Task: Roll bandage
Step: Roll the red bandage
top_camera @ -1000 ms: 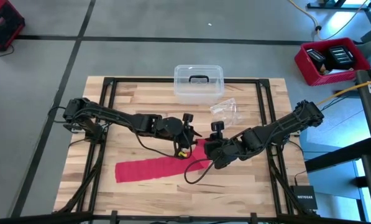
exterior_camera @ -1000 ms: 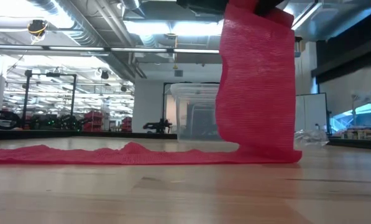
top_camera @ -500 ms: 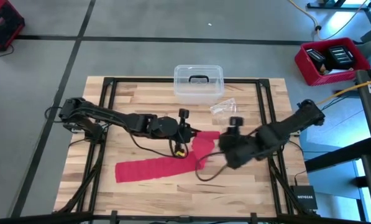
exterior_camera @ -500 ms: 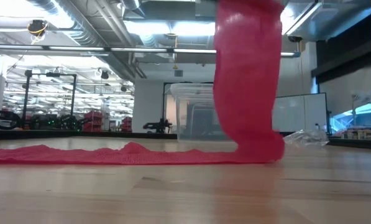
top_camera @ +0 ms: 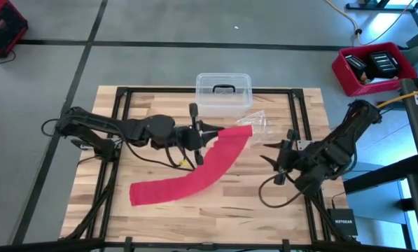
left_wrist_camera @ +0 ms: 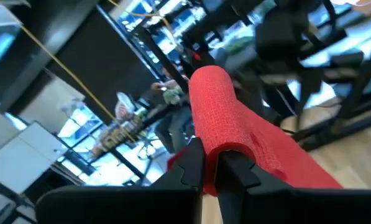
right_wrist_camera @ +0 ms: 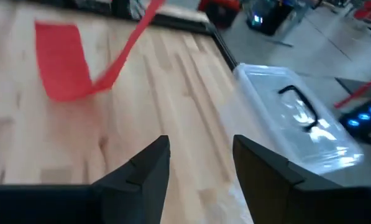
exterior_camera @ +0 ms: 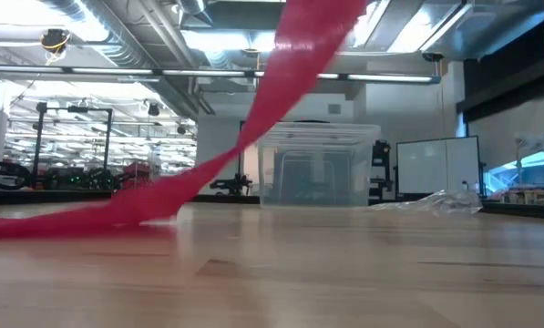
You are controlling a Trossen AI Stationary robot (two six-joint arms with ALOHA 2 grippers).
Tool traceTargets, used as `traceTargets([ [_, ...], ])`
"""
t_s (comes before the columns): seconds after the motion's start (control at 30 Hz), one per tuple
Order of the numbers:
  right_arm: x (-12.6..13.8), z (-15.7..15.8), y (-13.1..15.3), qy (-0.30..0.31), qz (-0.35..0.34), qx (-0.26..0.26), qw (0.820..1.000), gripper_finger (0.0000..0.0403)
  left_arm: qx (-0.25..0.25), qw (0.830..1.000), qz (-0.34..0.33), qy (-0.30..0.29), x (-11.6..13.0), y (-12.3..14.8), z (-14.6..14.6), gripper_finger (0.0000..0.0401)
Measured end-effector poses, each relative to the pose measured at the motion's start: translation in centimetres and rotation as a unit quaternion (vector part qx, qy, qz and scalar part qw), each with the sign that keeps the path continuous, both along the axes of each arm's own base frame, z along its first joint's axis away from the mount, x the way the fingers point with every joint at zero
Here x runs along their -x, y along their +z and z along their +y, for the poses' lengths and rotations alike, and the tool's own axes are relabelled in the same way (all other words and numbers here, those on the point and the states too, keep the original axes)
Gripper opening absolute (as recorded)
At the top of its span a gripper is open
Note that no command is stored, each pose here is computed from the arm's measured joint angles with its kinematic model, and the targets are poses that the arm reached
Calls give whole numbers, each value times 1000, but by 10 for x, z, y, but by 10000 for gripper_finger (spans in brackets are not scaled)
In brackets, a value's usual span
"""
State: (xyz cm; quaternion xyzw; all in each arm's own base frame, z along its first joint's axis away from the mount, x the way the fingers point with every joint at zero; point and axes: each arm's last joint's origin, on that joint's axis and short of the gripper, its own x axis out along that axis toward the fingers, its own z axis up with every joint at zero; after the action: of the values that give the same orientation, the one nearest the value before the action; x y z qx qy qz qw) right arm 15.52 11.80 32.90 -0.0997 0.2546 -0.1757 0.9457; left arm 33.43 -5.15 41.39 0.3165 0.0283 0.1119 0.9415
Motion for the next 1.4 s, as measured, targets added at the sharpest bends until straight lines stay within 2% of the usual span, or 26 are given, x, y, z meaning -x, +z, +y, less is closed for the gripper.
traceTargets([
  [0.17, 1, -6, -47, 46, -111, -57, 991, 180, -24, 999, -20, 10, 0, 5, 6, 11],
  [0.37, -17, -24, -72, 132, -198, -138, 962, 180, -70, 996, -46, 38, 1, 21, 14, 10],
  [0.5, -28, -45, -73, 119, -216, -137, 959, 180, -43, 997, -45, 46, 8, 44, 21, 6],
  [0.63, -35, -61, -63, 103, -269, -148, 946, 180, -23, 998, -18, 62, 14, 57, 23, 7],
  [0.73, -37, -67, -61, 108, -276, -137, 945, 179, -4, 998, 0, 67, 15, 54, 24, 12],
  [0.93, -45, -75, -61, 96, -287, -117, 946, 179, -1, 997, 51, 64, 8, 39, 21, 15],
  [1.03, -52, -77, -61, 115, -304, -124, 938, 179, -2, 997, 53, 64, 6, 37, 20, 15],
  [1.27, -74, -75, -84, 114, -262, -115, 951, 179, 15, 997, 45, 64, 7, 38, 20, 16],
  [1.4, -83, -73, -87, 117, -284, -94, 947, 179, 20, 997, 43, 64, 7, 38, 20, 16],
])
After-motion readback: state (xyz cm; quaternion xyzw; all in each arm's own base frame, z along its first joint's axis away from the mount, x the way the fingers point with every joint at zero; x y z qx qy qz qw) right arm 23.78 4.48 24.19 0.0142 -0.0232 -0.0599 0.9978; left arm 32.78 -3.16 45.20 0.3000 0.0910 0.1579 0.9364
